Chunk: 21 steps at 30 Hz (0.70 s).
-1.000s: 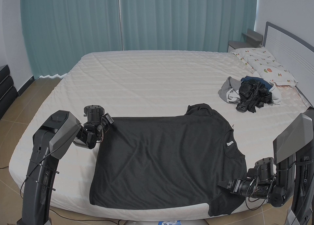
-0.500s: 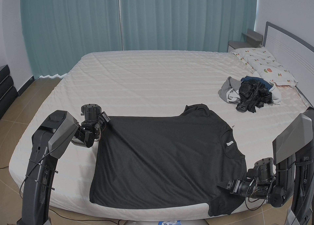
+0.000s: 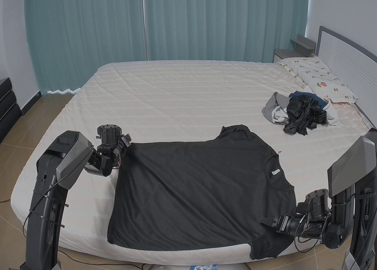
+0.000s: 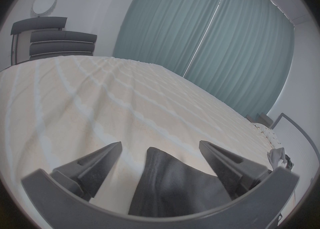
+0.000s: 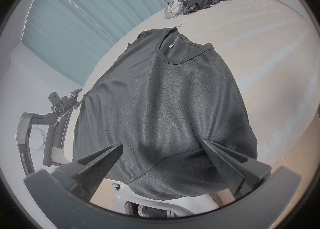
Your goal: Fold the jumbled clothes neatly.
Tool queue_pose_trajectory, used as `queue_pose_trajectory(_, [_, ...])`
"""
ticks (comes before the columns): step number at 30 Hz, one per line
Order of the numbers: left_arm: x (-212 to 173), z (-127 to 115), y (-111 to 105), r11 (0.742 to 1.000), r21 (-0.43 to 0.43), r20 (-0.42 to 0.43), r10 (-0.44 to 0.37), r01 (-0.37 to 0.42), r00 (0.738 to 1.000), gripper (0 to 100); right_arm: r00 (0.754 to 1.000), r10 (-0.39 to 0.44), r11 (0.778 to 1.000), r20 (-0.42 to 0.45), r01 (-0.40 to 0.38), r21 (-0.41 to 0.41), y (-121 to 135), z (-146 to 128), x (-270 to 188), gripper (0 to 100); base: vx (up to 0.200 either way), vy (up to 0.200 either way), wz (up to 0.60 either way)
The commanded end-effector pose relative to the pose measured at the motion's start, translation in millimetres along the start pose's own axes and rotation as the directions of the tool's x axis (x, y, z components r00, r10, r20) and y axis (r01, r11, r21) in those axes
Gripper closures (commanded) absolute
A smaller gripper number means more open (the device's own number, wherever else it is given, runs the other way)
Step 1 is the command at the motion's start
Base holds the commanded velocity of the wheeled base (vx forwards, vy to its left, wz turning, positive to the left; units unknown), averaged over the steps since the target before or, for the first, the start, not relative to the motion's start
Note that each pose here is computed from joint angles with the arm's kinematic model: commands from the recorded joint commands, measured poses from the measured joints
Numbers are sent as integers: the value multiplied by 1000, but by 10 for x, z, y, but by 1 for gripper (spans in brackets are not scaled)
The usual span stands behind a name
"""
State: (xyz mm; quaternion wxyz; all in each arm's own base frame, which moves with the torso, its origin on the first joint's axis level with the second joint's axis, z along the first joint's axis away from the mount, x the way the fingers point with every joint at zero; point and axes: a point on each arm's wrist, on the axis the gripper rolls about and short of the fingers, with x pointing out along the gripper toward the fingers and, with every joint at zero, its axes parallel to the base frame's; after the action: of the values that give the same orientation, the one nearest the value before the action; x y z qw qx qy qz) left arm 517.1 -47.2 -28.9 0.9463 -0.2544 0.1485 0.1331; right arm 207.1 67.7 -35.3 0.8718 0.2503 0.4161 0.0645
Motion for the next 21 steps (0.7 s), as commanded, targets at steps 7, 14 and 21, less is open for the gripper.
queue_pose_trajectory(7, [-805, 444, -462, 999, 18, 19, -37, 37, 999, 0, 1000, 18, 1000, 24, -18, -2, 27, 34, -29, 0, 0, 0, 0])
queue_pose_trajectory(14, [-1164, 469, -380, 995, 99, -25, -5, 8, 1000, 0, 999, 17, 1000, 28, -17, 0, 26, 42, -38, 0, 0, 0, 0])
queue_pose_trajectory(21, [-1893, 228, 11, 981, 188, -128, 69, -45, 989, 0, 999, 18, 1000, 33, -18, -7, 37, 41, -41, 0, 0, 0, 0])
